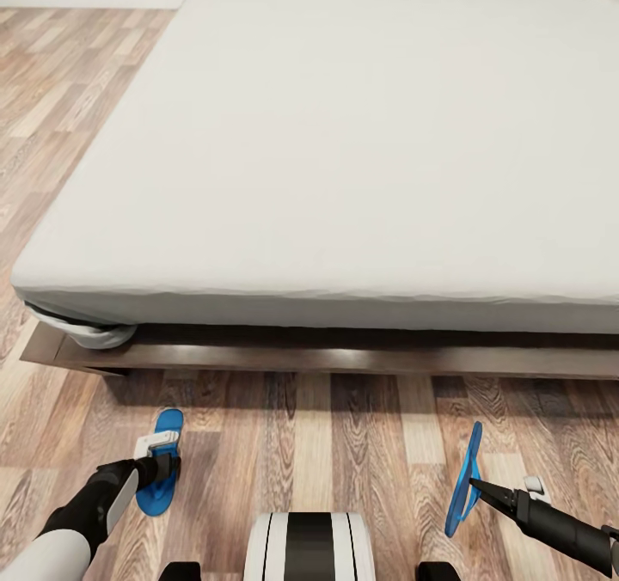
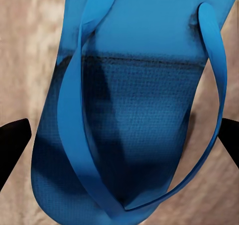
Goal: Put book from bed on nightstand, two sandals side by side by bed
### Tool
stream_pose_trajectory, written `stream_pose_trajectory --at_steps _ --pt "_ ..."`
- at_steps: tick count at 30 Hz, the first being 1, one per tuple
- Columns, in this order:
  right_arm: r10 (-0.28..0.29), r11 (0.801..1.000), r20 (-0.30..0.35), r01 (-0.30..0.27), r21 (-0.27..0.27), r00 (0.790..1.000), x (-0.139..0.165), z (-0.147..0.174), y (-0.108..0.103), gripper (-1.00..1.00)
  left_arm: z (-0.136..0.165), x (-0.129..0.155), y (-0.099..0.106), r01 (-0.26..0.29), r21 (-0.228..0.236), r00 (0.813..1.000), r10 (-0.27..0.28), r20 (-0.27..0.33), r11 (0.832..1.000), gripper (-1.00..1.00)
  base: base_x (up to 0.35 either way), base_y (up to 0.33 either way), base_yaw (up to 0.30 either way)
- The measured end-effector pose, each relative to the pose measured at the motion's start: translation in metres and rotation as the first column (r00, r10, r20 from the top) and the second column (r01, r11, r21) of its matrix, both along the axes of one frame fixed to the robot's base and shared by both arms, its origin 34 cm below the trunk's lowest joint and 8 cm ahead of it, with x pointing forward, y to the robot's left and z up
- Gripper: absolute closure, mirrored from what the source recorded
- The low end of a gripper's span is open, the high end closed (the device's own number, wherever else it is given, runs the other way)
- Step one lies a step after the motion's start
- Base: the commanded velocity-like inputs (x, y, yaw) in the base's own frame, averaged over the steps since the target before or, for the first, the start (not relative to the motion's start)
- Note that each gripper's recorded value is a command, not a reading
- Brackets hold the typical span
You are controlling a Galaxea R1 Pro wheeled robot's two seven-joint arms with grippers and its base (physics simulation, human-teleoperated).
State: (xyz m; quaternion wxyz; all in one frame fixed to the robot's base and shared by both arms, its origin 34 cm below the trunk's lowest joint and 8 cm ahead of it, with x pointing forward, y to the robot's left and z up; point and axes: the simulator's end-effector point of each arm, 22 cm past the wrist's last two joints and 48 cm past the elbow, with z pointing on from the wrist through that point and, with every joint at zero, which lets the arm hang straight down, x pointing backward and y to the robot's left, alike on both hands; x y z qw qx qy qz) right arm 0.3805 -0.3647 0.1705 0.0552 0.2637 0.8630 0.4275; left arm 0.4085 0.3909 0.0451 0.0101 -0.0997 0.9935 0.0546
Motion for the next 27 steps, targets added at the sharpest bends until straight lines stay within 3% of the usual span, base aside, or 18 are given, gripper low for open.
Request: stream_pose_trajectory --at_steps 27 --pt "-0.001 1.000 0.023 0.001 -0.002 1.000 0.0076 0.0076 -0.0004 1.00 0.0037 -0.0006 -0.0003 0.003 0.003 1.000 -0.003 0.024 1.000 1.00 0.000 0.000 0.000"
